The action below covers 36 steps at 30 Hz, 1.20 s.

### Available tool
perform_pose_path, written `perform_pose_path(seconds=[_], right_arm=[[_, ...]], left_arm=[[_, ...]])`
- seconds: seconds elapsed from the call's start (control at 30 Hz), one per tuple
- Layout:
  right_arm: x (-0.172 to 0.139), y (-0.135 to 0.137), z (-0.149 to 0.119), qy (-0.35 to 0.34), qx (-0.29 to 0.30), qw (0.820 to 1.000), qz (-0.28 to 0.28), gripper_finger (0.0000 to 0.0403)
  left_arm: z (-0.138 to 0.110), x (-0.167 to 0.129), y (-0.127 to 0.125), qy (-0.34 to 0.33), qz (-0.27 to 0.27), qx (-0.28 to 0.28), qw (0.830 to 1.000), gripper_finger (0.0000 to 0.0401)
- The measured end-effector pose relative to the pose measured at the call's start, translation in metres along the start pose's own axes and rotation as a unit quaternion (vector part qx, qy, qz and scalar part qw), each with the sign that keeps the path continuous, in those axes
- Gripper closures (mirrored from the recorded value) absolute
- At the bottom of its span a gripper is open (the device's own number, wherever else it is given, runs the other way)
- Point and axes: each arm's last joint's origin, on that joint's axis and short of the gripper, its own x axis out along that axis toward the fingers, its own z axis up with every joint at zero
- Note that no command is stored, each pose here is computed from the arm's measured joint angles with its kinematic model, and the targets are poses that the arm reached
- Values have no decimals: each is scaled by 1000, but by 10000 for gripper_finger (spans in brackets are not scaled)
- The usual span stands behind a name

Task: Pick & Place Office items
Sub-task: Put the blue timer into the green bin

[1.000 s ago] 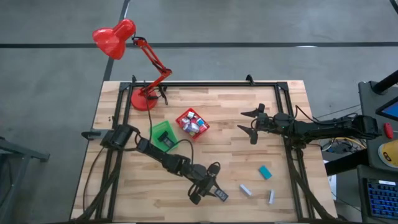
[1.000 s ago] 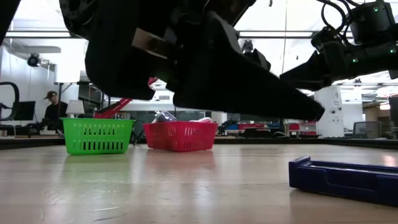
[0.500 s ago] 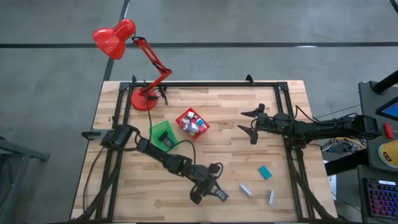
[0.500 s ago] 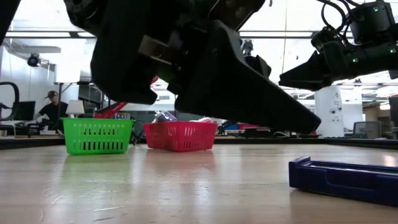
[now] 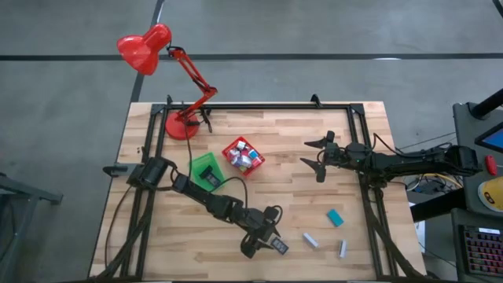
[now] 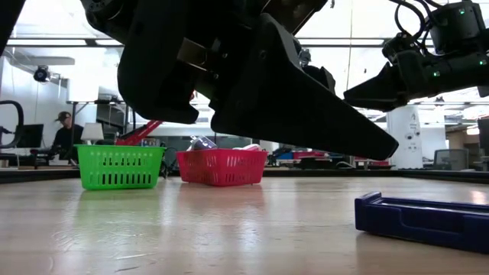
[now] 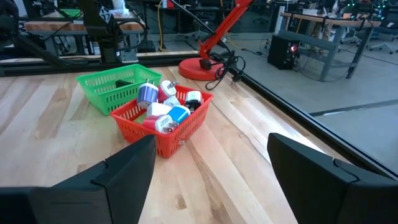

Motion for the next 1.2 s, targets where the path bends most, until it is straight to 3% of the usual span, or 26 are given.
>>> perform_pose_path(seconds=[0.17,0.63,0.93,1.2], right_arm=[[0,0,0,0,0,1000,0,92],[0,0,0,0,0,1000,0,105],[0,0,0,0,0,1000,0,98],[0,0,0,0,0,1000,0,93]], left_arm=[[0,0,1,0,1,1,1000,148],[-8,-1,1,41,2,-4,999,149],[12,2,5,35,4,12,999,149],[-3,11,4,56,3,8,998,149]])
